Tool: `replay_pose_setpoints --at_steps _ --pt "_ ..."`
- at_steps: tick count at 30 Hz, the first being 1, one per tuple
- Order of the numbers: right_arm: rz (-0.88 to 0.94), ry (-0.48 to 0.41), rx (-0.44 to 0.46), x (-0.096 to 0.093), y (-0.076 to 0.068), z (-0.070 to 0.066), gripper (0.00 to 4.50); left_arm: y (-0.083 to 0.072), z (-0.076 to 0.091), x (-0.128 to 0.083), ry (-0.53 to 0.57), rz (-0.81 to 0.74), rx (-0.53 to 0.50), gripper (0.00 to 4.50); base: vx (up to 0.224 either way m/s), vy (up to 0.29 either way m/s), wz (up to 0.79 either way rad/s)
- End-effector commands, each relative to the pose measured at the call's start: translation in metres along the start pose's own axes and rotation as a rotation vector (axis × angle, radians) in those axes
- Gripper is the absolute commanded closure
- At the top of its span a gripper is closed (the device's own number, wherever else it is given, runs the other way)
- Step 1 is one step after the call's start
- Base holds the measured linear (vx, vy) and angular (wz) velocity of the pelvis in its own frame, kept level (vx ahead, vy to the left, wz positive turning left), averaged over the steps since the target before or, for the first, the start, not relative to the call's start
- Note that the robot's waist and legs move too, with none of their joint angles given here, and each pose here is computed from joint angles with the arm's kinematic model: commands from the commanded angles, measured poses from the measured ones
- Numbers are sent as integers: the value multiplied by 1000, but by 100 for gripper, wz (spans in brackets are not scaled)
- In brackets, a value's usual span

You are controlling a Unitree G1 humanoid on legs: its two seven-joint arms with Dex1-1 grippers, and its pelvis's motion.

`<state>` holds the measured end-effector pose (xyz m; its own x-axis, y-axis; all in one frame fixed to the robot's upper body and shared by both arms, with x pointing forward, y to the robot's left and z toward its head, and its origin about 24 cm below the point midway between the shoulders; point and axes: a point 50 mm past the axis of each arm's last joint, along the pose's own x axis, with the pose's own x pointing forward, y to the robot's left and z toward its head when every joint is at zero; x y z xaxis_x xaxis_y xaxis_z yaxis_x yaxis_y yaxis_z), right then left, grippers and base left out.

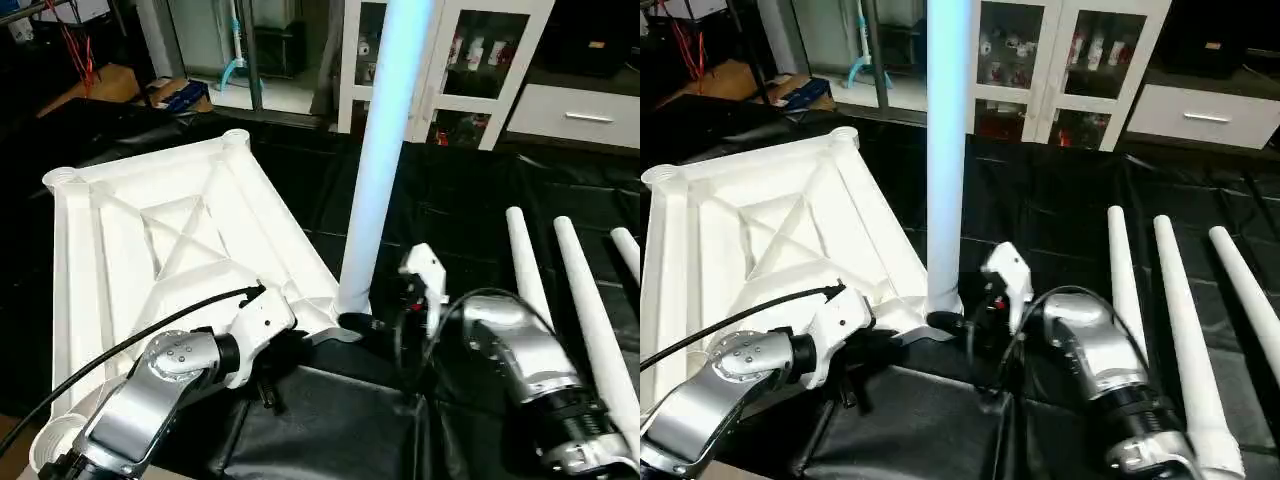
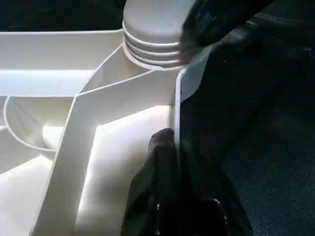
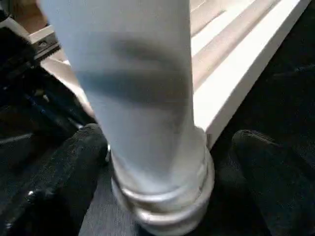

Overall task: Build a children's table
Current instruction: Rotate leg to tighten

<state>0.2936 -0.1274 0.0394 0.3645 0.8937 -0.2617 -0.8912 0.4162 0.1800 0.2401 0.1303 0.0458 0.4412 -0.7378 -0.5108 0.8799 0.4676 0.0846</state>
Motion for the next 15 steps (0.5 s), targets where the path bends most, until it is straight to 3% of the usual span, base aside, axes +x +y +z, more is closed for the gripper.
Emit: replay_pose_setpoints --at_steps 1,15 --pt "6 6 -19 1 0 4 40 -4 13 0 -58 -33 38 450 0 0 0" --pt "-10 11 -21 3 -2 3 162 -5 12 0 -54 -37 29 450 0 0 0"
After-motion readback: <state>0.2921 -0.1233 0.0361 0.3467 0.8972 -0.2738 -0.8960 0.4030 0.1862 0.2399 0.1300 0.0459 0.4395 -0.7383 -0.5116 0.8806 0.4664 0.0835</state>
